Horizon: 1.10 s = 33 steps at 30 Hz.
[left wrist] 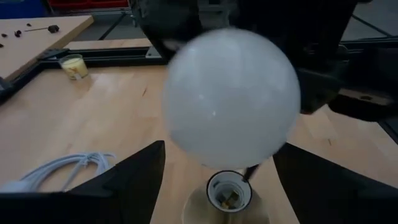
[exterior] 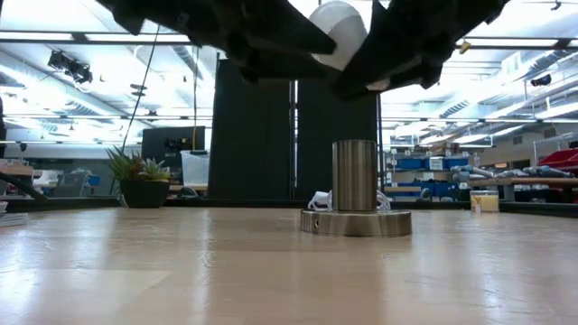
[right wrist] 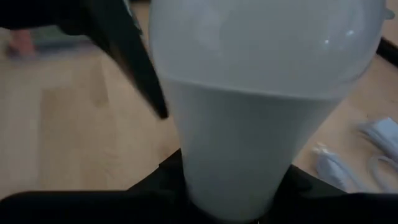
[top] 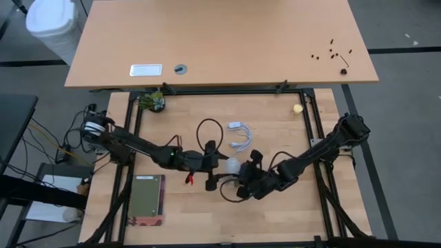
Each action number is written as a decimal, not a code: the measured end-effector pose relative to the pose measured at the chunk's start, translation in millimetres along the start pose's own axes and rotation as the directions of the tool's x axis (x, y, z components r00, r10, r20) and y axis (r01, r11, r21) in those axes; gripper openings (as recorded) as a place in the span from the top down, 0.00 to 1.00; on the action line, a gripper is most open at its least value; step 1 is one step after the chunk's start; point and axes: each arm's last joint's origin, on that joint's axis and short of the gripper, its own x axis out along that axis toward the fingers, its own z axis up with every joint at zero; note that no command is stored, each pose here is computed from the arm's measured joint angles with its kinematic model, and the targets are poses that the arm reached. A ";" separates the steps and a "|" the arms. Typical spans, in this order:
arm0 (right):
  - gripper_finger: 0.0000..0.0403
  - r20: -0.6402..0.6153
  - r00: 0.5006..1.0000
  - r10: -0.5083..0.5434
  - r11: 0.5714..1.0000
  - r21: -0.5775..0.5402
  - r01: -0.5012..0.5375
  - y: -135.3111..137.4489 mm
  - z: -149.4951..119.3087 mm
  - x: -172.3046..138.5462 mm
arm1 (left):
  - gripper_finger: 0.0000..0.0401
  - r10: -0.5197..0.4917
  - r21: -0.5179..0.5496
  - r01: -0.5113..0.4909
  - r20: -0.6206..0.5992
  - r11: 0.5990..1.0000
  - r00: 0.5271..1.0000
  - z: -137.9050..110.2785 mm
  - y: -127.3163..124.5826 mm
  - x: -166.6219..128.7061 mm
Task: Screw lightbulb
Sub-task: Insert the lightbulb into the lamp
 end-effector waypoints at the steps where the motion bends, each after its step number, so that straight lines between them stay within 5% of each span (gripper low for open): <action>1: 0.67 0.027 0.999 0.018 0.999 0.029 -0.019 0.7 -2.0 1.1 | 0.25 0.000 0.005 0.000 -0.005 1.000 1.000 2.9 0.9 -4.2; 7: 0.67 0.149 0.986 0.073 0.985 0.146 -0.095 -1.3 -12.9 5.8 | 0.25 0.001 0.047 0.002 -0.067 0.999 0.998 9.1 3.5 -21.1; 17: 0.67 0.288 0.950 0.121 0.978 0.130 -0.164 3.5 2.8 2.2 | 0.26 -0.069 0.116 0.067 0.018 0.991 0.997 19.1 -16.4 -32.0; 33: 0.67 0.301 0.946 0.121 0.975 0.142 -0.170 1.8 5.8 3.8 | 0.30 -0.163 0.158 0.156 0.028 0.975 0.986 16.9 -46.3 -43.5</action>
